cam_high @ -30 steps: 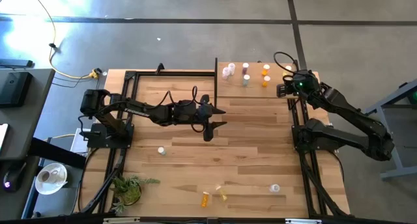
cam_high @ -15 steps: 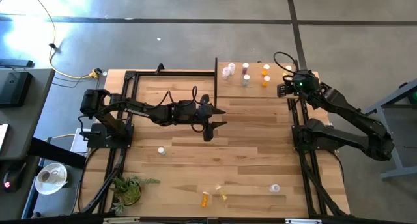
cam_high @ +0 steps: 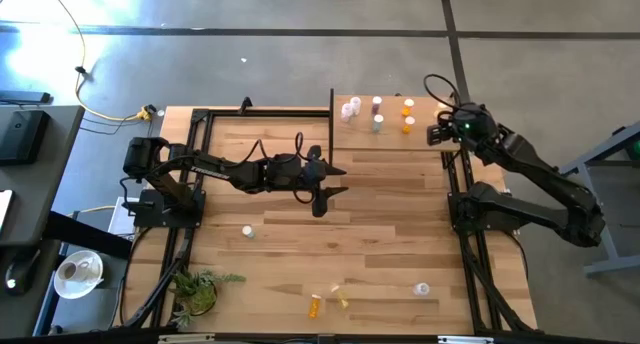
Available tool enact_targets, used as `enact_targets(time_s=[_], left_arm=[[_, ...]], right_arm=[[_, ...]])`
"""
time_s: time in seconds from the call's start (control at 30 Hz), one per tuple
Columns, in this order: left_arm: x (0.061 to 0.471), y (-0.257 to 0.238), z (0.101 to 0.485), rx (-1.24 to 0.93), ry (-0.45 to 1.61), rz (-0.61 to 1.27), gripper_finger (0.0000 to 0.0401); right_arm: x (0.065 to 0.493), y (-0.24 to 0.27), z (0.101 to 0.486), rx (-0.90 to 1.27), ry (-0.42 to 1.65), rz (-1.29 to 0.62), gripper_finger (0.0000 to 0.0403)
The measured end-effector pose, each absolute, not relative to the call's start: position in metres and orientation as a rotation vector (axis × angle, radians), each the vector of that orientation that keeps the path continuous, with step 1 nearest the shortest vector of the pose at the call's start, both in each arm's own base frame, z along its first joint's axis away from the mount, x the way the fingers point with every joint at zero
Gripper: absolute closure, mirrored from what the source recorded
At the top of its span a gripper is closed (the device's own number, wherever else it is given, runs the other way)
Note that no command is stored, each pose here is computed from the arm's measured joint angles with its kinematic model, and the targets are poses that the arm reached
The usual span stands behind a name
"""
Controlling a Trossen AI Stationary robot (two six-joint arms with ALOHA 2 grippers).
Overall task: Pick and place medicine bottles onto shelf by color
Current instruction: Adjust the top transparent pill bottle on the shelf
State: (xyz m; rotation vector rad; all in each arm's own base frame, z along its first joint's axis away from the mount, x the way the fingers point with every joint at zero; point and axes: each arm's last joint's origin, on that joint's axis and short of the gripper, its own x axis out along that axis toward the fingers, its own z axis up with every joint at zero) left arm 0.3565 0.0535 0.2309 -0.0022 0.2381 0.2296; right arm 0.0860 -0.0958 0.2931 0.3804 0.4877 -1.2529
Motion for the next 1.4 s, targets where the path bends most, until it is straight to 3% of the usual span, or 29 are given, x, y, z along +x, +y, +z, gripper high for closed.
enact_targets(time_s=[0.6, 0.9, 1.13, 1.4], left_arm=[[0.315, 0.027, 0.258, -0.04, 0.466, 0.187, 0.0199], [0.302, 0.004, 0.249, -0.006, 0.613, 0.333, 0.0199], [0.3, 0.026, 0.258, 0.093, 0.563, 0.54, 0.0199], [0.298, 0.099, 0.289, 0.199, 0.296, 0.705, 0.0199]], right_arm=[[0.102, -0.075, 0.303, 0.439, 0.523, -0.796, 0.0249], [0.12, -0.055, 0.298, 0.383, 0.518, -0.596, 0.0249], [0.131, -0.043, 0.297, 0.345, 0.468, -0.49, 0.0249], [0.133, -0.037, 0.297, 0.276, 0.469, -0.531, 0.0249]])
